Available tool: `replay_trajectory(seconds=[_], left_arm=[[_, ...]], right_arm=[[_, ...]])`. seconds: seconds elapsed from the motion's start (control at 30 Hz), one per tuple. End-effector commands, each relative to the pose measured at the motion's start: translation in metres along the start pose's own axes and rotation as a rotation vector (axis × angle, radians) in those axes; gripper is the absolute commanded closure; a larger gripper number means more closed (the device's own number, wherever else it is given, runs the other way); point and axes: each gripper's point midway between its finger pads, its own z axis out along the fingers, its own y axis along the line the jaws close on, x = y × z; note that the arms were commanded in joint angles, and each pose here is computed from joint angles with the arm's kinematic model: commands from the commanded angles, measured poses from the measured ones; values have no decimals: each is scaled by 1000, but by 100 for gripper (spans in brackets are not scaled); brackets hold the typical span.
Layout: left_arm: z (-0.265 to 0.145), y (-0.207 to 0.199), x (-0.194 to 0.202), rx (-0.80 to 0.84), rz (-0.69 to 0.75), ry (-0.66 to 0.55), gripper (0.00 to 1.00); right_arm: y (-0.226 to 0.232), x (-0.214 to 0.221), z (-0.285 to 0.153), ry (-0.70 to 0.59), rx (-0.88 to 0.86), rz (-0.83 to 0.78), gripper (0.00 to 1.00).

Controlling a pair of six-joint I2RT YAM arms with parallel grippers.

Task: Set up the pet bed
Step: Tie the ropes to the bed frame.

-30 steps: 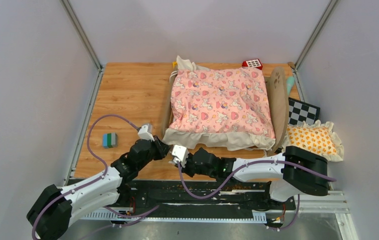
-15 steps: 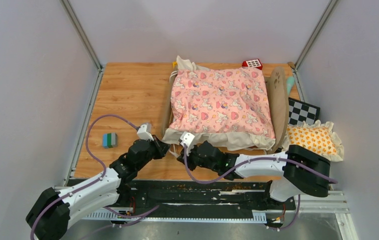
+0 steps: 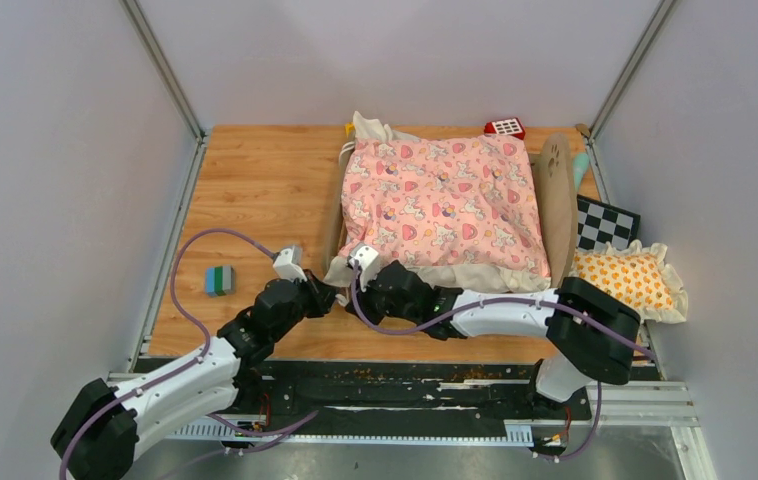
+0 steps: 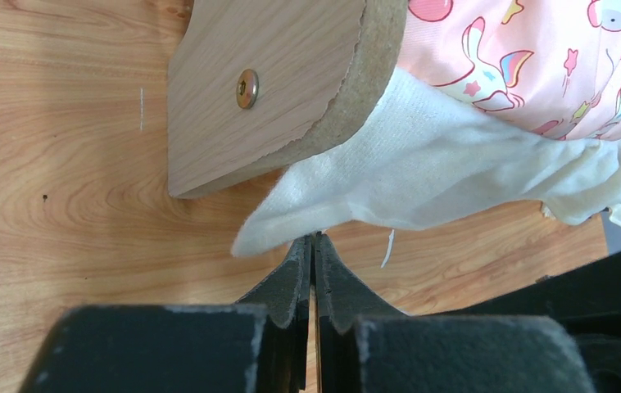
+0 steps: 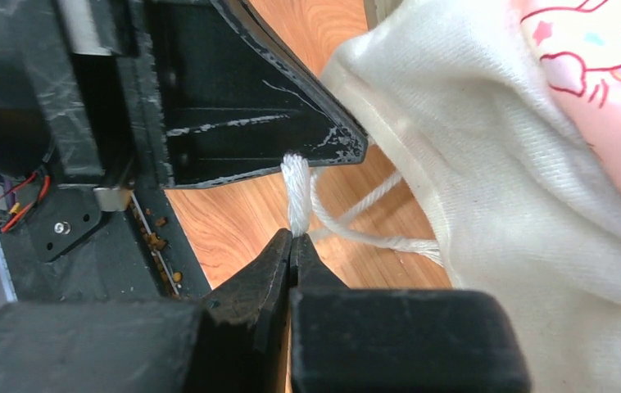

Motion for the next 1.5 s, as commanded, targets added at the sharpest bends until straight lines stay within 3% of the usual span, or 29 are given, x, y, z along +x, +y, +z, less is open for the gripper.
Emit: replay_trajectory(seconds=[0.0,0.5,1.0,1.47], left_arm=[[-2,-11,-17,26,14,-46,96],[-5,-10,-16,23,24,-39,96],[-4,-13,-18,28,28,-39,95],[-9,-20,-21,54,23,-39,96]], right_arm=[[-2,4,6,54,13,25,100],[-35,10,19,93,167,9,100],[-3,6,35,74,-33,-45,100],[-17,17,46,101,32,-34,100]])
